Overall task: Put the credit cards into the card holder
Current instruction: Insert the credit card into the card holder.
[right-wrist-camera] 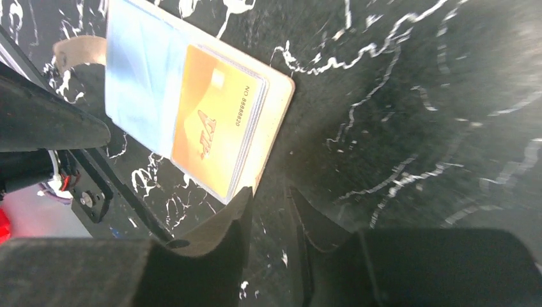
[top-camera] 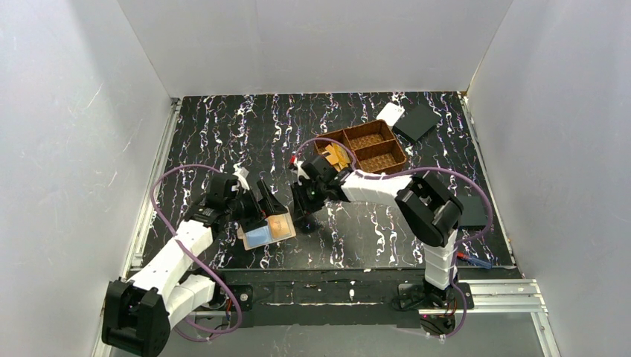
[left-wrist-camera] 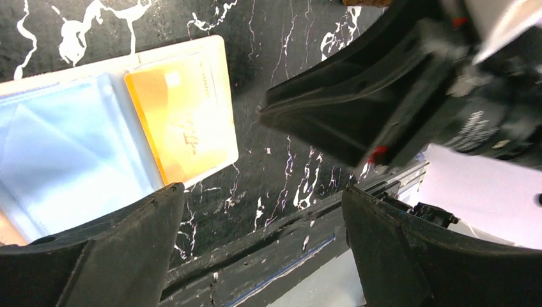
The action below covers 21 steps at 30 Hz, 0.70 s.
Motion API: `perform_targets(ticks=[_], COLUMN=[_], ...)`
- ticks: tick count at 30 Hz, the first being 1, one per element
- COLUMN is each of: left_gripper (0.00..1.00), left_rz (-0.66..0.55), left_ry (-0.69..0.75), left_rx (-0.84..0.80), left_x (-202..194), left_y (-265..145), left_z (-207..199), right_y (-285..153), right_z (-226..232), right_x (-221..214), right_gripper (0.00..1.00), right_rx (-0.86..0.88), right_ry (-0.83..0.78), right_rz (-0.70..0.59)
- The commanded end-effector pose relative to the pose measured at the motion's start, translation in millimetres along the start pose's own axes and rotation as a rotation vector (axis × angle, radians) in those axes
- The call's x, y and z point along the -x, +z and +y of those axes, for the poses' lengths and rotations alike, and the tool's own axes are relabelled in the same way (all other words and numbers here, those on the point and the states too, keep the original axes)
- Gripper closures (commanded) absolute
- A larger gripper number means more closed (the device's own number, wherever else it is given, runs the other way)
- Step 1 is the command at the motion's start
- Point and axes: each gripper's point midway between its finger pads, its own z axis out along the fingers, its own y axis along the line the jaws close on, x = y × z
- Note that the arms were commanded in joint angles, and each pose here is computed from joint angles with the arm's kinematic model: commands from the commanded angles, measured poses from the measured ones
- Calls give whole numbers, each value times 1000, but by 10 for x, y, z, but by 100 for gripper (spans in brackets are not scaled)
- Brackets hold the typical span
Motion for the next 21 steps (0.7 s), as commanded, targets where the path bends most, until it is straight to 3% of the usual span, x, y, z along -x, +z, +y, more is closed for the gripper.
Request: perform_targets(ticks=[1,6,9,15,21], left_gripper=[6,6,6,6,6], left_rz=[22,27,28,57,72], left_ry=[1,27,50,48,48], left_rx=[80,81,70,13,-14], left_x=[-60,7,96,153,132], left_y=[-156,-206,-228,-156,-129], left_z=[75,-5,-115,-270,-299], right_y=[-559,-1179,-1507,-1725,-1705], right_z=[58,-138,-506,-1013,-997], right_x=[532,1080,1373,1679,1753], right_gripper=[63,52,42,34,33], right_rx=[-58,-147,-311,-604,-563], right_ry=[-68,-73,-77,-338,-638], right_rz=[-112,-232,-323,-397,-468])
